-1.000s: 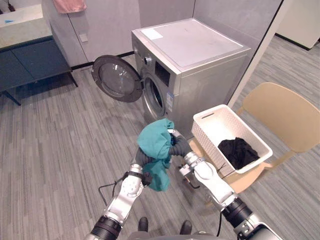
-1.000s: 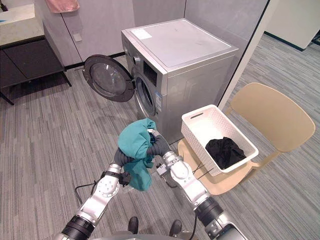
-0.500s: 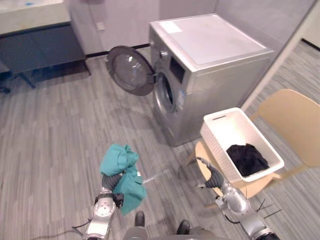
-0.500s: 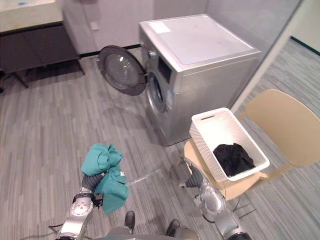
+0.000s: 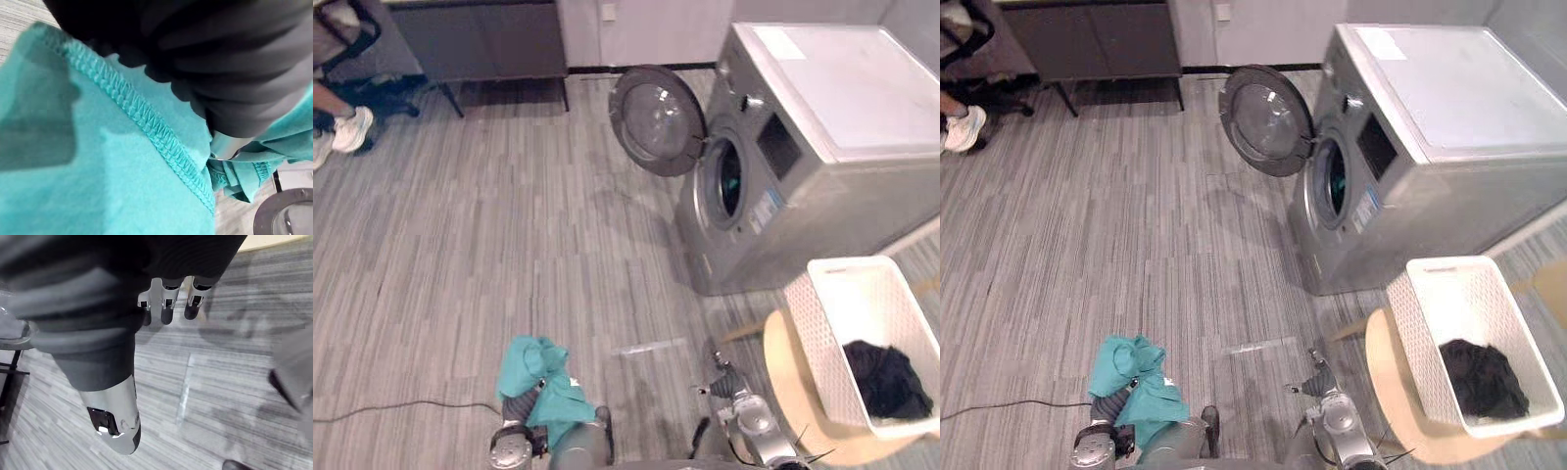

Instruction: Pick up the laundry basket with both hands and put the clothes into the washing machine.

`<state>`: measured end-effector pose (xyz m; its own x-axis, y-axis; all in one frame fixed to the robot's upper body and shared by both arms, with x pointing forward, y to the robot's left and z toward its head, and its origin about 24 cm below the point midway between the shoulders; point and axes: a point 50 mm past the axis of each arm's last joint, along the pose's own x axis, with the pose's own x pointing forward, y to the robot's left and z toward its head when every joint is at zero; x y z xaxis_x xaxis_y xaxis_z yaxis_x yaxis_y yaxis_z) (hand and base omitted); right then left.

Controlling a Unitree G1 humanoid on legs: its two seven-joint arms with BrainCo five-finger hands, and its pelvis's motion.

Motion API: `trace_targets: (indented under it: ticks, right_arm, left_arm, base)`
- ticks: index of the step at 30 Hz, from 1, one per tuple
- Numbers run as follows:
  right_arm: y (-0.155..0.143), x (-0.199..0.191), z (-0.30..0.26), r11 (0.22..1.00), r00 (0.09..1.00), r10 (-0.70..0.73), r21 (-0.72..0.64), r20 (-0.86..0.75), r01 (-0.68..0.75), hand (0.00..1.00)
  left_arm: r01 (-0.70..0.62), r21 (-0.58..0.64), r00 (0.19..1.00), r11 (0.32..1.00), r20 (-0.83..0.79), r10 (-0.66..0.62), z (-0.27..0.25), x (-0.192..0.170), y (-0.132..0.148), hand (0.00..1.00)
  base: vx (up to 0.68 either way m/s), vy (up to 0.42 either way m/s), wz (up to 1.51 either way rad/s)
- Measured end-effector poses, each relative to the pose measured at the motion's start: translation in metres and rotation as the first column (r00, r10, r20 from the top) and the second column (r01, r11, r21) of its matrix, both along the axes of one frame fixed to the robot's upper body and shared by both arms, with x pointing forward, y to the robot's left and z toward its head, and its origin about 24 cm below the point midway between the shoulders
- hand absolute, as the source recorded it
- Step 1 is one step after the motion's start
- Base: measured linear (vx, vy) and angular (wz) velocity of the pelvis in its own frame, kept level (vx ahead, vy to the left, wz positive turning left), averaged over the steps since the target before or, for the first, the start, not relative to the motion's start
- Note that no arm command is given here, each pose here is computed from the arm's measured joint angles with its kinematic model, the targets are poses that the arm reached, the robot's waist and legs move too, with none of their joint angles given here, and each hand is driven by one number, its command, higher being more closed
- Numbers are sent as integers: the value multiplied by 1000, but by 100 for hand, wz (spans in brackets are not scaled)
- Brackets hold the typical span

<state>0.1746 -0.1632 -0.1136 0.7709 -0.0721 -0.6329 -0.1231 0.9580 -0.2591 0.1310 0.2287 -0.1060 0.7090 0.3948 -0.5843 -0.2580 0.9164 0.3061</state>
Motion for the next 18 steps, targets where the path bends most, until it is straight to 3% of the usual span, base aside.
trace_targets:
  ticks: [6,10,18]
  right_arm:
    - [-14,-7,-3,996,996,-87,4,-15,87,0]
    - [-16,-6,6,995,994,-99,6,34,99,0]
    - [-4,11,24,992,981,-124,42,147,119,0]
  left_arm:
    - [23,-18,999,1000,27,-23,2,24,-4,100]
    - [63,-77,996,995,66,-58,3,34,-26,100]
    - [86,-136,987,987,146,-66,14,37,-47,100]
  base:
    - [446,-65,78]
    - [612,-194,63]
    - [574,-91,-50]
